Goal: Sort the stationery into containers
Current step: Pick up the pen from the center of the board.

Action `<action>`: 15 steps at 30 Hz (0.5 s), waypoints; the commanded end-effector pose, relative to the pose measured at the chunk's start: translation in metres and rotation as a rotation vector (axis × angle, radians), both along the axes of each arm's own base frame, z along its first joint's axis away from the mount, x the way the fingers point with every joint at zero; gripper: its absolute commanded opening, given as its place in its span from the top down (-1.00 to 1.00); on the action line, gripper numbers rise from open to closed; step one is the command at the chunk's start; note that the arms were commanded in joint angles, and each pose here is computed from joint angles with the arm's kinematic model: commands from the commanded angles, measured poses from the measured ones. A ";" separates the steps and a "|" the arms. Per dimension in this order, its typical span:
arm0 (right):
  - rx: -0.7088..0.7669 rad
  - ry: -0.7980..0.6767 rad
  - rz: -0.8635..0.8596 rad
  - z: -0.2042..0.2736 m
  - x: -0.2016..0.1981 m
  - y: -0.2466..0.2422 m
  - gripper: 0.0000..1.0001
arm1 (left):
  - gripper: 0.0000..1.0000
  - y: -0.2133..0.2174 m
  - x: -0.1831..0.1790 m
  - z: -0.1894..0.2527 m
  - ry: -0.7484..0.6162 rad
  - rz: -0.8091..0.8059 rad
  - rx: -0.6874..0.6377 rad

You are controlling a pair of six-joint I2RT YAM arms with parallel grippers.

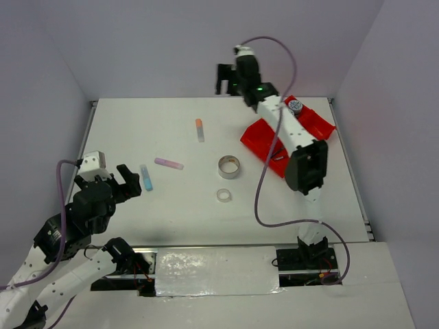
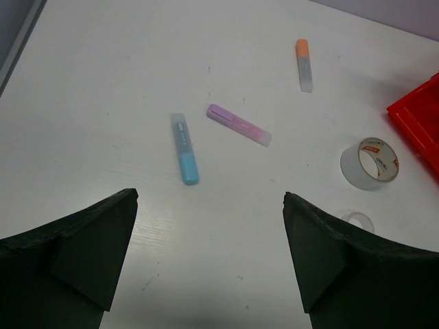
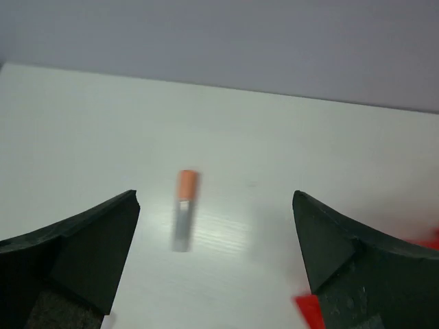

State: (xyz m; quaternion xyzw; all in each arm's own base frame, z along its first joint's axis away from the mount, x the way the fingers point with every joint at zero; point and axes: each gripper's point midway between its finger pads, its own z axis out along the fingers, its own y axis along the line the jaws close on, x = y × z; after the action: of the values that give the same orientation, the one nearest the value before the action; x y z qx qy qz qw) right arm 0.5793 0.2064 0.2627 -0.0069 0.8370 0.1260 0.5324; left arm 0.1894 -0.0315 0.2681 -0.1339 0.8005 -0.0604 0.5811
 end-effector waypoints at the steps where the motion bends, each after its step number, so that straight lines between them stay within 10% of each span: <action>1: -0.071 0.101 0.110 -0.045 -0.024 0.082 -0.99 | -0.99 0.001 0.005 0.013 -0.031 0.023 -0.022; 15: -0.059 0.311 0.212 -0.176 -0.041 0.162 -0.64 | -0.99 -0.014 0.008 0.012 -0.031 -0.058 -0.015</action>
State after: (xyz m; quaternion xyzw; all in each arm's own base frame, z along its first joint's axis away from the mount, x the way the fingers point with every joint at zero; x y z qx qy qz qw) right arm 0.5309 0.3610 0.0622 -0.0973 0.9171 0.1422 0.3595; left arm 0.1938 -0.0415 0.2689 -0.1212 0.8040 -0.0743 0.5773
